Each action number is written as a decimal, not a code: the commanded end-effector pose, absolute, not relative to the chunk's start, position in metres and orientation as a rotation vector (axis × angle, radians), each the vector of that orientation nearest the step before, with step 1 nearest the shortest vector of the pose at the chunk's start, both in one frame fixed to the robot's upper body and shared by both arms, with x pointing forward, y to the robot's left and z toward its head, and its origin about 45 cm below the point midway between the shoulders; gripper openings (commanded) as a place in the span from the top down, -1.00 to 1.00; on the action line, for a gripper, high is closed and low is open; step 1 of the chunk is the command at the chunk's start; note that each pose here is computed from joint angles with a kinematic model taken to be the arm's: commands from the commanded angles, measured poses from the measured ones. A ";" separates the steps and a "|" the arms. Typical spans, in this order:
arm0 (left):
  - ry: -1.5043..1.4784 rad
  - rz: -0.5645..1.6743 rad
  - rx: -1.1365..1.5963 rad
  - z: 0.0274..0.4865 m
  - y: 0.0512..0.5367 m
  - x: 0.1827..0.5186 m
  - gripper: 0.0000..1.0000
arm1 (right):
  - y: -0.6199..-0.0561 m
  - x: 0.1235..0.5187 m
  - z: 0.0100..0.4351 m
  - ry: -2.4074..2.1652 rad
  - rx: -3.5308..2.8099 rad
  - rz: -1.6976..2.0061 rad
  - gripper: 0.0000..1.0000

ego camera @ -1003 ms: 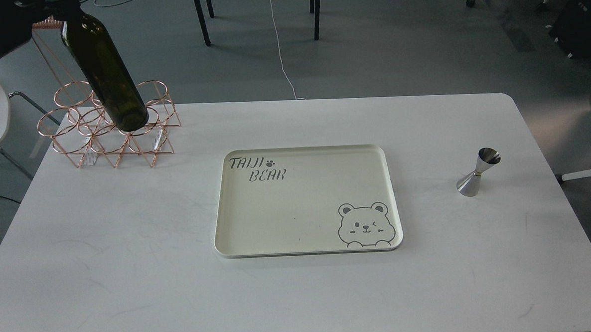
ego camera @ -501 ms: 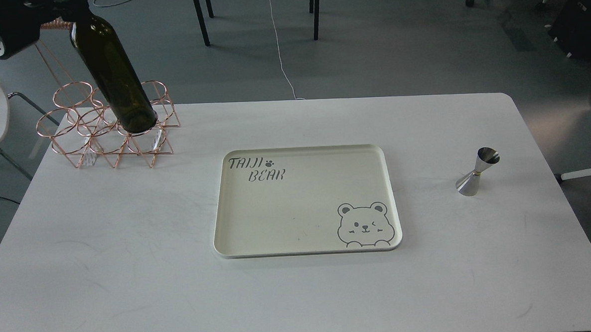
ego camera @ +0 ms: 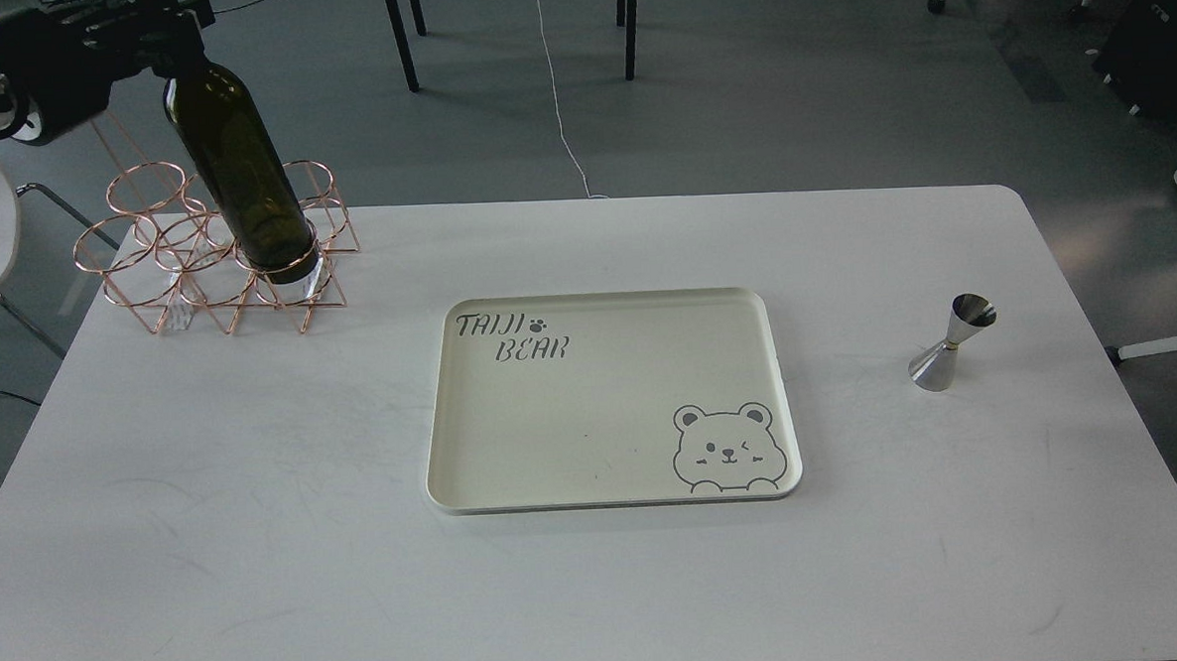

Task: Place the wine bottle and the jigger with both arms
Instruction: 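Lower the bottle into a slot of the copper rack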

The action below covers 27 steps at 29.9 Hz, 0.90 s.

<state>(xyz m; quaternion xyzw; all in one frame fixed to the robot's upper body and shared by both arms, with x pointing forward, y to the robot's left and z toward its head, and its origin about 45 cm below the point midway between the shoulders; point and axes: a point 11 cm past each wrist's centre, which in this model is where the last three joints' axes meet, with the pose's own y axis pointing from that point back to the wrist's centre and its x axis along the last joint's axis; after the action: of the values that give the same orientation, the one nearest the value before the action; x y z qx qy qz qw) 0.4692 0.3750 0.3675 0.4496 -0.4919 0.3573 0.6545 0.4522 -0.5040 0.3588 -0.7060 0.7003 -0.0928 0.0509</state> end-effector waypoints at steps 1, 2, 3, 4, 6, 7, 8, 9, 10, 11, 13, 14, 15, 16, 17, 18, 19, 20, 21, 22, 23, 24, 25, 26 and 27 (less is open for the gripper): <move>-1.100 0.801 1.015 0.362 0.373 0.469 0.60 | -0.506 0.451 0.358 2.138 -2.147 -0.283 -0.90; -1.096 0.794 1.022 0.358 0.373 0.468 0.60 | -0.505 0.451 0.358 2.136 -2.147 -0.281 -0.90; -1.088 0.783 1.031 0.353 0.373 0.467 0.60 | -0.506 0.451 0.359 2.137 -2.146 -0.283 -0.90; -1.086 0.774 1.036 0.349 0.373 0.467 0.60 | -0.506 0.451 0.358 2.138 -2.146 -0.281 -0.90; -1.090 0.774 1.031 0.347 0.370 0.467 0.59 | -0.506 0.451 0.358 2.138 -2.146 -0.281 -0.90; -1.093 0.780 1.031 0.344 0.370 0.467 0.59 | -0.506 0.451 0.358 2.138 -2.146 -0.281 -0.90; -1.091 0.785 1.032 0.340 0.372 0.467 0.58 | -0.506 0.451 0.358 2.138 -2.146 -0.281 -0.90; -1.090 0.786 1.034 0.337 0.373 0.466 0.57 | -0.506 0.451 0.358 2.138 -2.146 -0.281 -0.90; -1.085 0.784 1.038 0.333 0.374 0.464 0.55 | -0.506 0.451 0.358 2.138 -2.147 -0.283 -0.90; -1.082 0.784 1.037 0.332 0.374 0.464 0.54 | -0.505 0.451 0.359 2.135 -2.147 -0.283 -0.90; -1.079 0.782 1.041 0.330 0.375 0.464 0.52 | -0.506 0.451 0.358 2.138 -2.146 -0.281 -0.90; -1.079 0.781 1.042 0.329 0.375 0.464 0.50 | -0.506 0.451 0.359 2.137 -2.146 -0.283 -0.90; -1.077 0.779 1.044 0.328 0.375 0.463 0.47 | -0.506 0.451 0.358 2.138 -2.147 -0.283 -0.90; -1.074 0.776 1.046 0.326 0.376 0.463 0.45 | -0.506 0.451 0.358 2.138 -2.147 -0.283 -0.90; -1.070 0.775 1.050 0.324 0.377 0.462 0.44 | -0.505 0.451 0.358 2.136 -2.148 -0.282 -0.90; -1.067 0.774 1.051 0.322 0.377 0.461 0.44 | -0.506 0.451 0.358 2.137 -2.149 -0.281 -0.90; -1.066 0.774 1.054 0.322 0.377 0.461 0.43 | -0.505 0.451 0.359 2.135 -2.147 -0.283 -0.90; -1.064 0.773 1.054 0.321 0.377 0.461 0.41 | -0.505 0.451 0.359 2.133 -2.148 -0.282 -0.90; -1.064 0.773 1.054 0.321 0.377 0.461 0.37 | -0.505 0.451 0.359 2.133 -2.148 -0.282 -0.90; -1.064 0.773 1.054 0.321 0.377 0.461 0.30 | -0.505 0.451 0.358 2.135 -2.149 -0.281 -0.90; -1.064 0.773 1.054 0.321 0.377 0.461 0.18 | -0.505 0.451 0.359 2.133 -2.148 -0.282 -0.90; -1.064 0.773 1.054 0.321 0.377 0.461 0.06 | -0.504 0.452 0.358 2.132 -2.149 -0.281 -0.90; -1.064 0.775 1.055 0.322 0.378 0.461 -0.11 | -0.505 0.451 0.359 2.133 -2.148 -0.282 -0.90; -1.065 0.777 1.053 0.322 0.377 0.462 -0.28 | -0.505 0.451 0.359 2.133 -2.148 -0.282 -0.90; -1.067 0.779 1.052 0.323 0.377 0.462 -0.48 | -0.505 0.451 0.358 2.135 -2.149 -0.281 -0.90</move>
<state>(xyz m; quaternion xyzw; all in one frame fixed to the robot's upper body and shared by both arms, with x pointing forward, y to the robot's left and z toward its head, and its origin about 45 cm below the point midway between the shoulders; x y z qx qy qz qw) 0.4612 0.3761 0.3209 0.4652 -0.4714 0.3416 0.6668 0.4513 -0.5051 0.3586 -0.7054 0.7009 -0.0927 0.0502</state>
